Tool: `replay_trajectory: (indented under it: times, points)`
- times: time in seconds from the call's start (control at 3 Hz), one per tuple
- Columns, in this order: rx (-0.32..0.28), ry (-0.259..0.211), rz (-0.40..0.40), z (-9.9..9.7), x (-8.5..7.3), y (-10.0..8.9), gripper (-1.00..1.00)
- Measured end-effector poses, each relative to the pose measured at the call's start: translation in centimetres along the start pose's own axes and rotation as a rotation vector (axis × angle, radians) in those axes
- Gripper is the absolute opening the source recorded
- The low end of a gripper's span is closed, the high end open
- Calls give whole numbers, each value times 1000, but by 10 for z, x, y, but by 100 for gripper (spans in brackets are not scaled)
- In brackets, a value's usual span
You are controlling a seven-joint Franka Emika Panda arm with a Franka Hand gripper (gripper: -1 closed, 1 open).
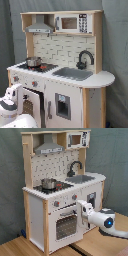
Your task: Play with the kitchen
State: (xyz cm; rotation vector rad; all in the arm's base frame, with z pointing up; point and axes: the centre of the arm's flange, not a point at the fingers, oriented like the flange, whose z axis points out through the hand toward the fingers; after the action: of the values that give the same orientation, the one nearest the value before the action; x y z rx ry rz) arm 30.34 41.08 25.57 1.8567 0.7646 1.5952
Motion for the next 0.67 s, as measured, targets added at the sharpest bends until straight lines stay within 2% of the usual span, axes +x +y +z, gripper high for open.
replay_trajectory:
  times: [0.67]
  points:
    - [-39,-67,-2,-23,11,-11,-100]
